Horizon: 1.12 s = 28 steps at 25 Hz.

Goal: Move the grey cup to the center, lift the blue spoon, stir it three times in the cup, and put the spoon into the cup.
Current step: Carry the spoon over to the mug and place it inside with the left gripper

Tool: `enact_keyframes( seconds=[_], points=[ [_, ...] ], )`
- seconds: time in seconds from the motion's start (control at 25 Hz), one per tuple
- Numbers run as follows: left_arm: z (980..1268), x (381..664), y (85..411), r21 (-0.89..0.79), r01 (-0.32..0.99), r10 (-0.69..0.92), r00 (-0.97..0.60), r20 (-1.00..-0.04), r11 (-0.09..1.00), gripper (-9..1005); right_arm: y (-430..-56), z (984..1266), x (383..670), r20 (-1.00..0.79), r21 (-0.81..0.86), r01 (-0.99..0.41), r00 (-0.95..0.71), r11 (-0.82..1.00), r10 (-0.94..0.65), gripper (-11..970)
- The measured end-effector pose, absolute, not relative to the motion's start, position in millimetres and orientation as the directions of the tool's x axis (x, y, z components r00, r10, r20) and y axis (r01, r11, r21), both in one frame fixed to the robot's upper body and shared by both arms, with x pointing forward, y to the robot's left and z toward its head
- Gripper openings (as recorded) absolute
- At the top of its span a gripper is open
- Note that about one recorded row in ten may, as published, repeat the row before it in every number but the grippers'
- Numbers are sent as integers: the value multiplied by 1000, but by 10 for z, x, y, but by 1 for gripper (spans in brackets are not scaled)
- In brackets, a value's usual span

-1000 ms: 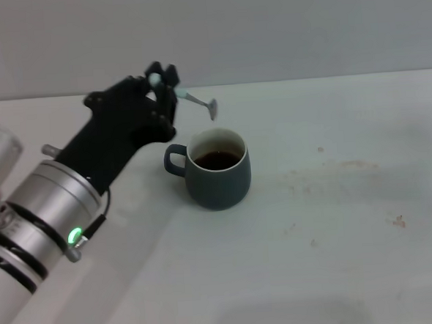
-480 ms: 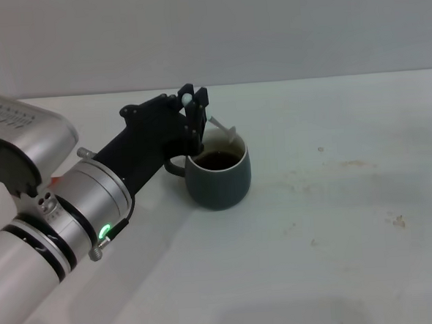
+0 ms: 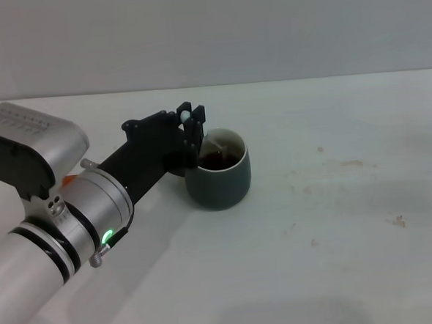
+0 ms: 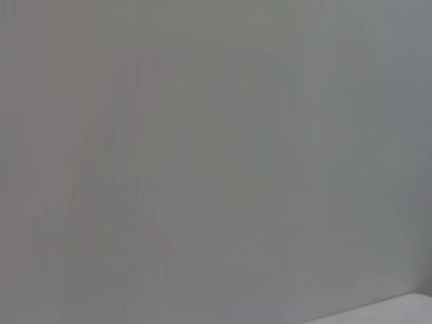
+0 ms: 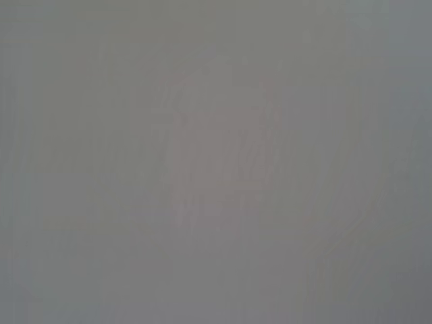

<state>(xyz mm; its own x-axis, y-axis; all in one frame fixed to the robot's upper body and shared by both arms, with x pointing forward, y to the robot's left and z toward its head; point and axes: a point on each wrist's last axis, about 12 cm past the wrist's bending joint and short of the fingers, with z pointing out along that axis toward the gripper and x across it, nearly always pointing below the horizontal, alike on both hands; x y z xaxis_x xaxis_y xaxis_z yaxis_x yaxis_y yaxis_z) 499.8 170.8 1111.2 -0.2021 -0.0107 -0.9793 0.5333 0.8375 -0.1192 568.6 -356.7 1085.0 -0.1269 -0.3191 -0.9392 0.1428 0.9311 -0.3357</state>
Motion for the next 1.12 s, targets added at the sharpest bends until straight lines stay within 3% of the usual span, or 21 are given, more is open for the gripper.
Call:
enact_keyframes(
  seconds=[1.12],
  points=[
    [10921,5027,1659,-114,535,24,-244,-970,837,162,-3549,10816,5618,-939,-333,134,-137,933,-316,-1]
  ],
)
